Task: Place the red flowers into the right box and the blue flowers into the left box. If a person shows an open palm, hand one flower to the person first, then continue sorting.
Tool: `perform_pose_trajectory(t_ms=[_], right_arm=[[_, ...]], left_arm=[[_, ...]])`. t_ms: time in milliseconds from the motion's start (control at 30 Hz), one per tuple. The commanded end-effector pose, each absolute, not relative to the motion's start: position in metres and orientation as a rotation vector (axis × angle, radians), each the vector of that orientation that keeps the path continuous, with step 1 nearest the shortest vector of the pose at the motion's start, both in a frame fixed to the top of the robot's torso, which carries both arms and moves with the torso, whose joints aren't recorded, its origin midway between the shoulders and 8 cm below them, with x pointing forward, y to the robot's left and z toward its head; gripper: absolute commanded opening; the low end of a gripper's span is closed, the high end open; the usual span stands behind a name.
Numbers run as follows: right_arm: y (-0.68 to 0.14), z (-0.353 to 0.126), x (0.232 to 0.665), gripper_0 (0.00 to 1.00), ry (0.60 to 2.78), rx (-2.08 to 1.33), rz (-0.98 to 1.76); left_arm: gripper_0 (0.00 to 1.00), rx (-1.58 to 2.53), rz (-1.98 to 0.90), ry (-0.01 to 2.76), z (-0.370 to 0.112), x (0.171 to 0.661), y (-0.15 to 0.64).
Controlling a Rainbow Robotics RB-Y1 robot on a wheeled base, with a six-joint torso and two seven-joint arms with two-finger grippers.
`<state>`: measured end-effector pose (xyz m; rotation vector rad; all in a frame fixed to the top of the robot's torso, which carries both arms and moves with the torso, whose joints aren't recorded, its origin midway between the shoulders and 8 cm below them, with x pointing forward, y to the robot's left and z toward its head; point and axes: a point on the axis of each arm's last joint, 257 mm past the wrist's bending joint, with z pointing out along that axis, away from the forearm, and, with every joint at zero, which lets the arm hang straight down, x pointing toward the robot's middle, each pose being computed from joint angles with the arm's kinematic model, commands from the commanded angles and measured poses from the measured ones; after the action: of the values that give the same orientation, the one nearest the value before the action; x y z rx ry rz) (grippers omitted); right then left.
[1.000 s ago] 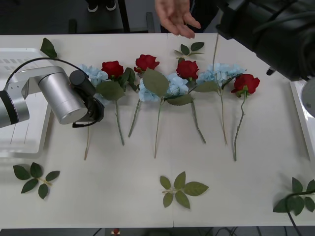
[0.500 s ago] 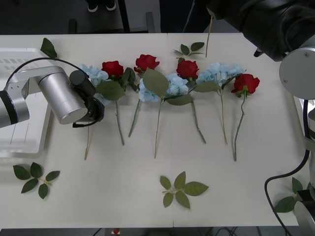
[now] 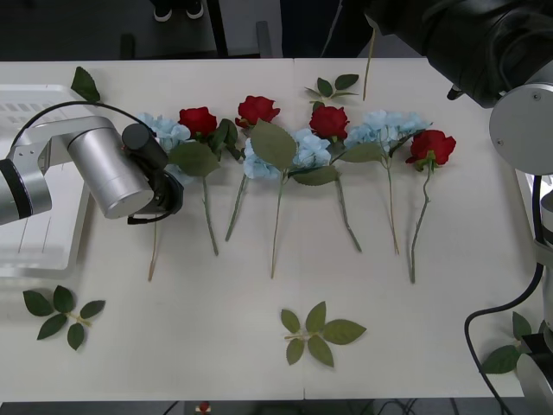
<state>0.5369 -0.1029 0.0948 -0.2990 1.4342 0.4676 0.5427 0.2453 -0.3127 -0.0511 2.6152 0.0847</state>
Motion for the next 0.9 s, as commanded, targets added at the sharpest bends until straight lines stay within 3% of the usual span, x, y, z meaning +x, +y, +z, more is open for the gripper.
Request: perform_pose_trajectory(t_ms=[33, 67, 200, 233, 300, 367, 467, 733, 900], right_arm=[[-0.103, 0.110, 0.531, 0.00, 1.404, -0.291, 0.481], [-0.103, 0.110, 0.531, 0.16, 1.403, -0.290, 0.476], [-0.104, 0.109, 0.532, 0.54, 1.403, -0.292, 0.468], [-0.104, 0.110, 0.531, 0.58, 1.401, -0.294, 0.467], [-0.104, 0.109, 0.531, 0.80, 1.403, -0.294, 0.468], [-0.104, 0.110, 0.531, 0.92, 1.403, -0.290, 0.475], [-0.104, 0.108, 0.531, 1.00, 1.410, -0.291, 0.477], [-0.119, 0.091, 0.493, 1.00, 1.548, -0.329, 0.421], [-0.154, 0.051, 0.455, 1.00, 1.732, -0.331, 0.405]], left_arm=[[0.00, -0.040, 0.068, 2.598, -0.306, 0.546, 0.241], [0.00, -0.040, 0.068, 2.598, -0.306, 0.546, 0.241], [0.00, -0.039, 0.069, 2.599, -0.307, 0.545, 0.241], [0.00, -0.038, 0.069, 2.598, -0.306, 0.546, 0.241], [0.00, -0.038, 0.069, 2.598, -0.306, 0.546, 0.241], [0.00, -0.038, 0.070, 2.598, -0.307, 0.546, 0.241], [0.00, -0.036, 0.071, 2.598, -0.307, 0.546, 0.241], [0.00, -0.034, 0.071, 2.598, -0.307, 0.546, 0.241], [0.00, -0.031, 0.072, 2.597, -0.306, 0.546, 0.241]])
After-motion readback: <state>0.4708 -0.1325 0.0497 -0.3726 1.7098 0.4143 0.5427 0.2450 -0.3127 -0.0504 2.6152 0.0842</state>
